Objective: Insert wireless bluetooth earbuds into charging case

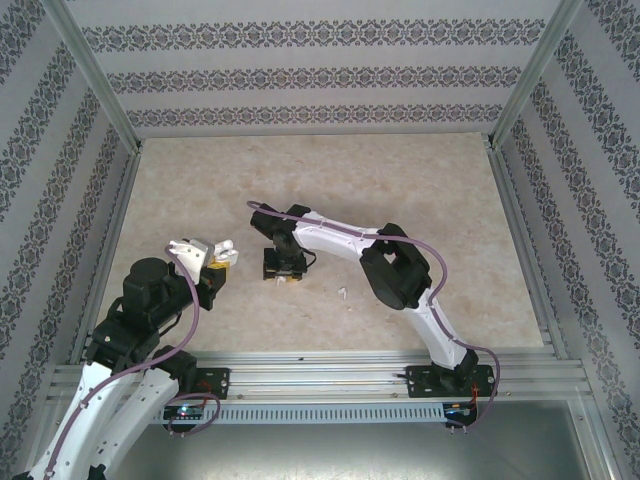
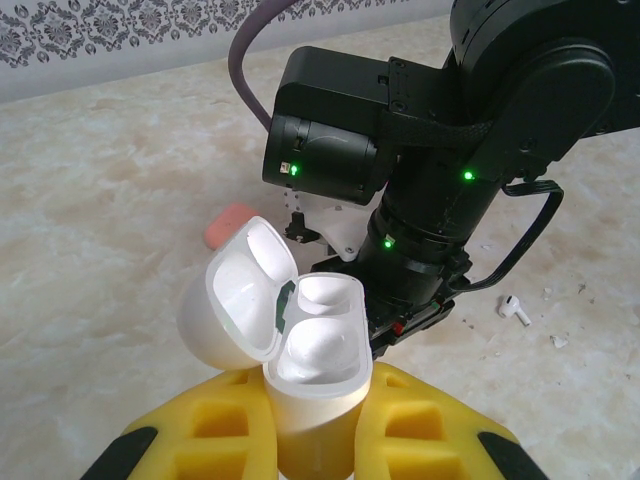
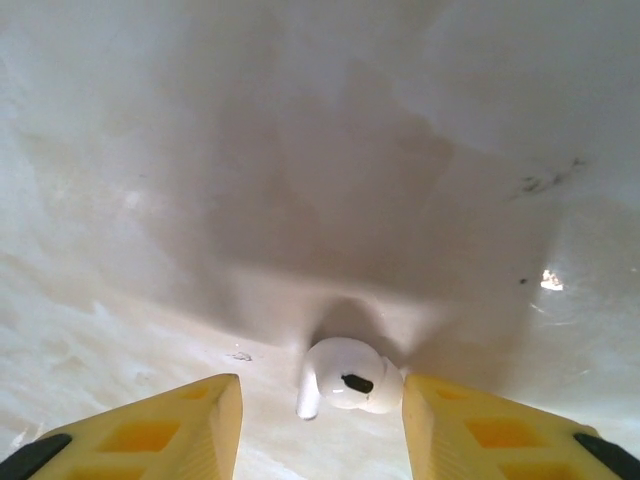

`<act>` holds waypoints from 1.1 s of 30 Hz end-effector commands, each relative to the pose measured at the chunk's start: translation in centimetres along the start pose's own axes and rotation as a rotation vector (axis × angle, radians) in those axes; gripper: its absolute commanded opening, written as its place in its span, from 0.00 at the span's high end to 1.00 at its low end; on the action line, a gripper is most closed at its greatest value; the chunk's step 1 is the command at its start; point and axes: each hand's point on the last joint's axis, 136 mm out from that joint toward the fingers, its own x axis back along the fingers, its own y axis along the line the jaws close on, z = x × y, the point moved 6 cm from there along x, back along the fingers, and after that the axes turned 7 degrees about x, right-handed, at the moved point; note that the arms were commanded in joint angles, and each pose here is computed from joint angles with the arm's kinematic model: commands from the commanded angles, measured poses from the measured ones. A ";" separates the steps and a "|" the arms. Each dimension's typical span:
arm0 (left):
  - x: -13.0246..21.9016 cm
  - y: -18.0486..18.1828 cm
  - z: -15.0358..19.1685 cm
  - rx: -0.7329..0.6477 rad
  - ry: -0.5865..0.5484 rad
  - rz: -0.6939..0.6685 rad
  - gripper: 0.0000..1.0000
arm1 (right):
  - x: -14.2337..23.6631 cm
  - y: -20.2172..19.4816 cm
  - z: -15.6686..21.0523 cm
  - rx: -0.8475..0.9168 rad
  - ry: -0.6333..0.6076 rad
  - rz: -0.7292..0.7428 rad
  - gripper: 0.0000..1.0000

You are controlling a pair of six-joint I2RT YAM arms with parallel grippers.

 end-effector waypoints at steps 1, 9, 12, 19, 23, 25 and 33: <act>0.1 -0.2 -0.4 -0.029 -0.026 0.016 1.00 | -0.7 0.7 0.1 -0.010 0.017 -0.006 0.56; 0.1 -0.2 -0.2 -0.026 -0.024 0.018 1.00 | -0.7 0.1 -0.9 -0.003 0.003 0.024 0.61; 0.0 -0.2 -0.2 -0.026 -0.025 0.020 1.00 | -0.9 0.1 -1.2 0.010 0.008 0.034 0.64; 0.0 -0.1 -0.2 -0.026 -0.023 0.016 1.00 | -0.8 0.3 -1.3 0.057 0.016 0.052 0.72; 0.0 -0.2 -0.2 -0.024 -0.021 0.020 1.00 | 0.2 0.3 -1.2 0.088 -0.002 0.069 0.72; 0.0 -0.2 -0.2 -0.022 -0.023 0.020 1.00 | 0.7 0.1 -1.1 0.099 -0.015 0.083 0.72; -0.6 -0.5 -0.3 -0.006 -0.028 0.054 1.00 | 3.6 -0.4 -1.1 0.154 -0.087 0.142 0.71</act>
